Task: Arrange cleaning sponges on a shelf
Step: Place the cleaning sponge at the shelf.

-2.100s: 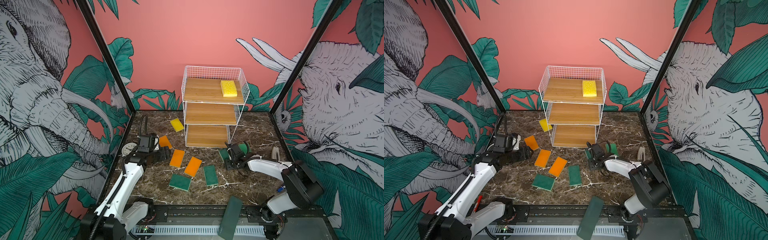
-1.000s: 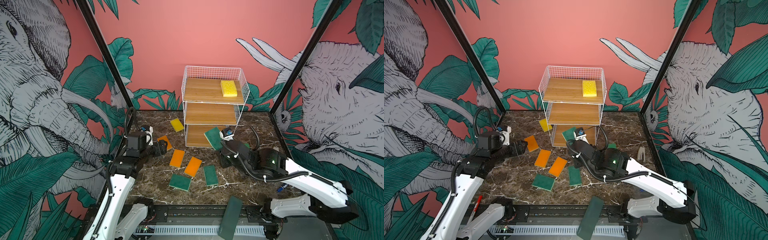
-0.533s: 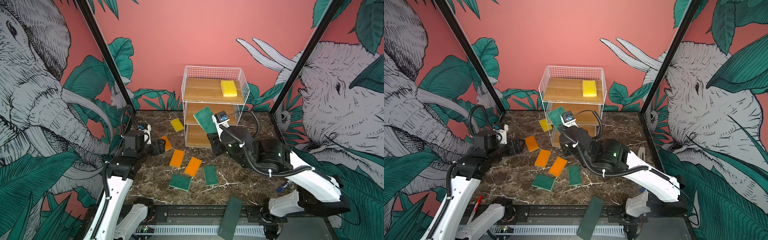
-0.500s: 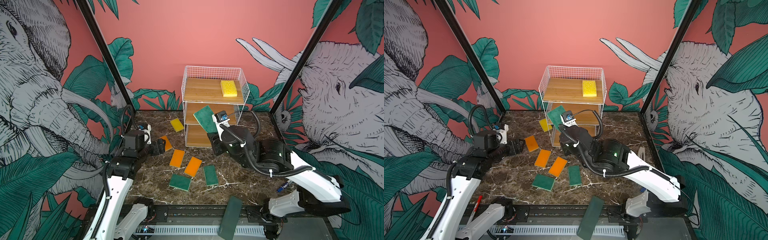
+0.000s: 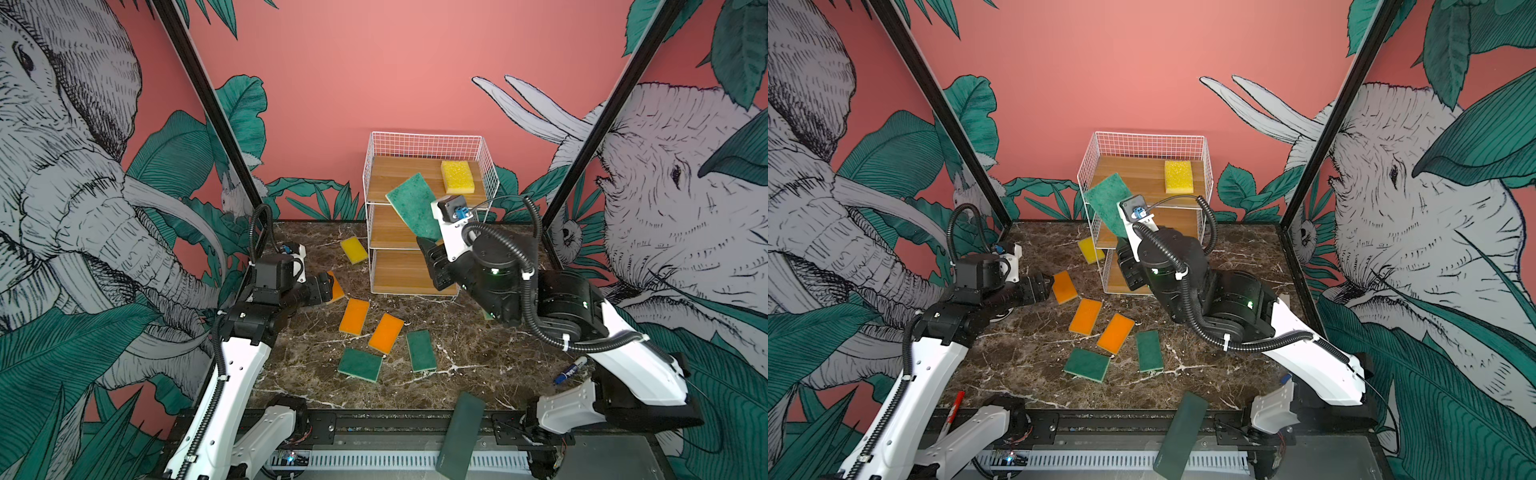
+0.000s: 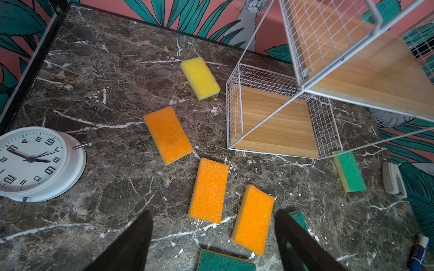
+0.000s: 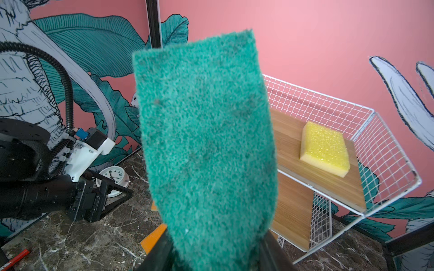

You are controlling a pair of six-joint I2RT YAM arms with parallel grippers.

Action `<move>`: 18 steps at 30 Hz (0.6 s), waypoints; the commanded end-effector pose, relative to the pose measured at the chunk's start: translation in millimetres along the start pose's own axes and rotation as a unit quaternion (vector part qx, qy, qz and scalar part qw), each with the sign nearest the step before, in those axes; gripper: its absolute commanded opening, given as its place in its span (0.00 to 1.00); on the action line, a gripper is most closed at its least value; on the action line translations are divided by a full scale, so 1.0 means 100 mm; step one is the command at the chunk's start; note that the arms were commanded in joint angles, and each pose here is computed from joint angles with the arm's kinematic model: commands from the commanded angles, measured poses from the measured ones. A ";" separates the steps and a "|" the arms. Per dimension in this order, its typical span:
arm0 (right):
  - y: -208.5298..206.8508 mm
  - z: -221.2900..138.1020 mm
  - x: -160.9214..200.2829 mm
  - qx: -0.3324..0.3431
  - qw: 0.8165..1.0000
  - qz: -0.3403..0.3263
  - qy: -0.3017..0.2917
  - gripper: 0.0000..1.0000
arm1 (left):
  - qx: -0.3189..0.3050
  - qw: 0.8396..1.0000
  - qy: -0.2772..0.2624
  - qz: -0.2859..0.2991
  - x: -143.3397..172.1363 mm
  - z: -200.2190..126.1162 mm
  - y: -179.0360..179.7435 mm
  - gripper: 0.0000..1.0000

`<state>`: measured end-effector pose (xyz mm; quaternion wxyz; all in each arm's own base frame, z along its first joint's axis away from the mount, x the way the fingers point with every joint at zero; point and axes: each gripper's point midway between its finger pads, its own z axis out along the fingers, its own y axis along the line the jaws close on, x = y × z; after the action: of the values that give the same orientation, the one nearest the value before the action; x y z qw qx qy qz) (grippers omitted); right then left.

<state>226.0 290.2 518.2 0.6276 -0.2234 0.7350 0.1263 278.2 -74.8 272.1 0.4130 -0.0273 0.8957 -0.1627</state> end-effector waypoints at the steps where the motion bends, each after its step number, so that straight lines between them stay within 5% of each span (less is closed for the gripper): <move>1: -0.17 0.14 -0.06 0.017 1.000 -0.001 0.005 0.47 | 0.014 1.000 -0.017 -0.003 -0.13 -0.02 -0.08 0.83; 18: -0.51 1.26 0.00 0.035 0.994 0.094 0.039 0.48 | 0.058 0.998 -0.033 -0.018 -0.45 0.16 -0.29 0.83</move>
<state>355.2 306.4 485.9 0.5812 -0.1658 0.7879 0.1178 311.9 -89.3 286.0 0.4218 -0.0253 0.8860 -0.1909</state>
